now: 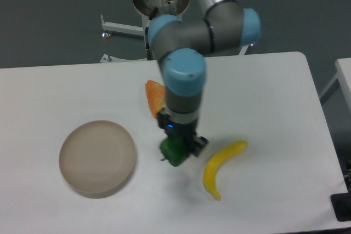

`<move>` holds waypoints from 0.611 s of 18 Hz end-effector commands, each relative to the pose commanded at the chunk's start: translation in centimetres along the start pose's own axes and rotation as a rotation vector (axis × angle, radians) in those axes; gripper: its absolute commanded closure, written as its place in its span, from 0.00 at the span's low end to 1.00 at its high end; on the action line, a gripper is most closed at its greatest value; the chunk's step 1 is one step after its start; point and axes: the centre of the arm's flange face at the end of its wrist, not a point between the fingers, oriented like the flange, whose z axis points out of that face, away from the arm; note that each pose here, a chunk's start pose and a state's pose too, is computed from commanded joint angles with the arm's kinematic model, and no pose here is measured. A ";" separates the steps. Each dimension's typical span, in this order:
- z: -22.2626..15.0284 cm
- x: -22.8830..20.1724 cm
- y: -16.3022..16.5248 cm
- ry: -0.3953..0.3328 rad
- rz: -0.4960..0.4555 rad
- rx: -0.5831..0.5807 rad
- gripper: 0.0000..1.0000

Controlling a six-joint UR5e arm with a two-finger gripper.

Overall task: Place the green pepper on the plate
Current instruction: 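Carry the green pepper over the table toward the beige plate, then lower the green pepper onto the center of the plate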

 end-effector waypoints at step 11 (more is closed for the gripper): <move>7.0 11.7 -4.7 0.005 -0.138 -0.008 0.61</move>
